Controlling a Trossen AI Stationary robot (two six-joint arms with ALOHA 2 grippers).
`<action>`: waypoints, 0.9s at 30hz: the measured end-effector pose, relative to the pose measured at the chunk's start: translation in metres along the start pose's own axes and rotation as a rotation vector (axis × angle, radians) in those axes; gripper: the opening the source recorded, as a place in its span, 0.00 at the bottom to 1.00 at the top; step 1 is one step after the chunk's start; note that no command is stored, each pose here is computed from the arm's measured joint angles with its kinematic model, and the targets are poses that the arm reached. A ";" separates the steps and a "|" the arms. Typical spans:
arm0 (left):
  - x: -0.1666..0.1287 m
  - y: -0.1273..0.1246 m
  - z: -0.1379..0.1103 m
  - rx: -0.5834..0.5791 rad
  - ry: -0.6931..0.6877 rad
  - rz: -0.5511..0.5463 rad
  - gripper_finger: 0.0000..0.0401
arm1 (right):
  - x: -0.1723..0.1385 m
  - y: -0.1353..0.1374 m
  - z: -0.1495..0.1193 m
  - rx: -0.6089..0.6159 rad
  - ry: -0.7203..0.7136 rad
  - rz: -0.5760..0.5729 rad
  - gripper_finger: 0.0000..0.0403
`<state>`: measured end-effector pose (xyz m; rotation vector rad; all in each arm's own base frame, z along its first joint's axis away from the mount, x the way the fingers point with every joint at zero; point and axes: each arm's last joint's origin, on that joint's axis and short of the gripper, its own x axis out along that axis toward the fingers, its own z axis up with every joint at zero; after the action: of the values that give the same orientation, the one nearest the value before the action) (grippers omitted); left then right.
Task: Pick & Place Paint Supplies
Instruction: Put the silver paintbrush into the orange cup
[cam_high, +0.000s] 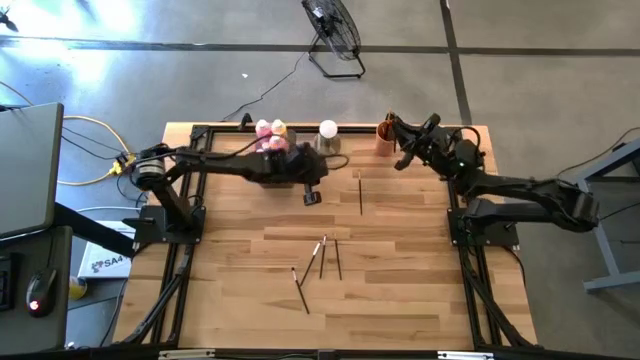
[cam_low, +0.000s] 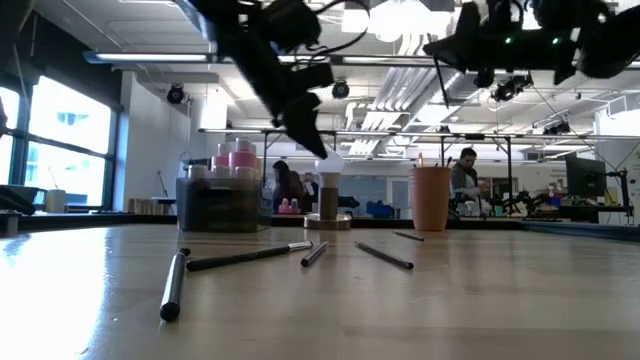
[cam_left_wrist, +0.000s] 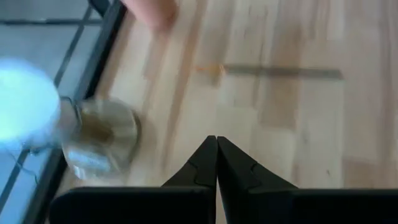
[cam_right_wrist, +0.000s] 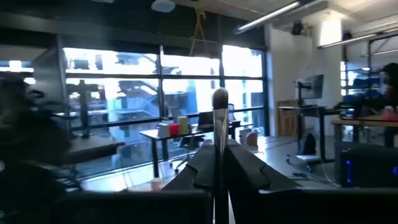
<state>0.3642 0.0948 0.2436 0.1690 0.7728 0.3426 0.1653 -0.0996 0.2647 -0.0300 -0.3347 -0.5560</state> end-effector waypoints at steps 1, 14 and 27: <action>-0.004 -0.005 -0.006 -0.003 -0.002 0.008 0.00 | 0.002 -0.002 -0.004 -0.003 -0.011 -0.024 0.03; -0.079 -0.058 -0.027 -0.022 -0.243 0.055 0.00 | 0.025 -0.039 -0.054 -0.072 -0.038 -0.243 0.03; -0.112 -0.098 -0.019 0.048 -0.377 0.014 0.00 | 0.050 -0.058 -0.086 -0.153 -0.023 -0.390 0.03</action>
<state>0.2998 -0.0367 0.2764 0.2750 0.4075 0.2943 0.2009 -0.1846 0.1957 -0.1206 -0.3210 -0.9676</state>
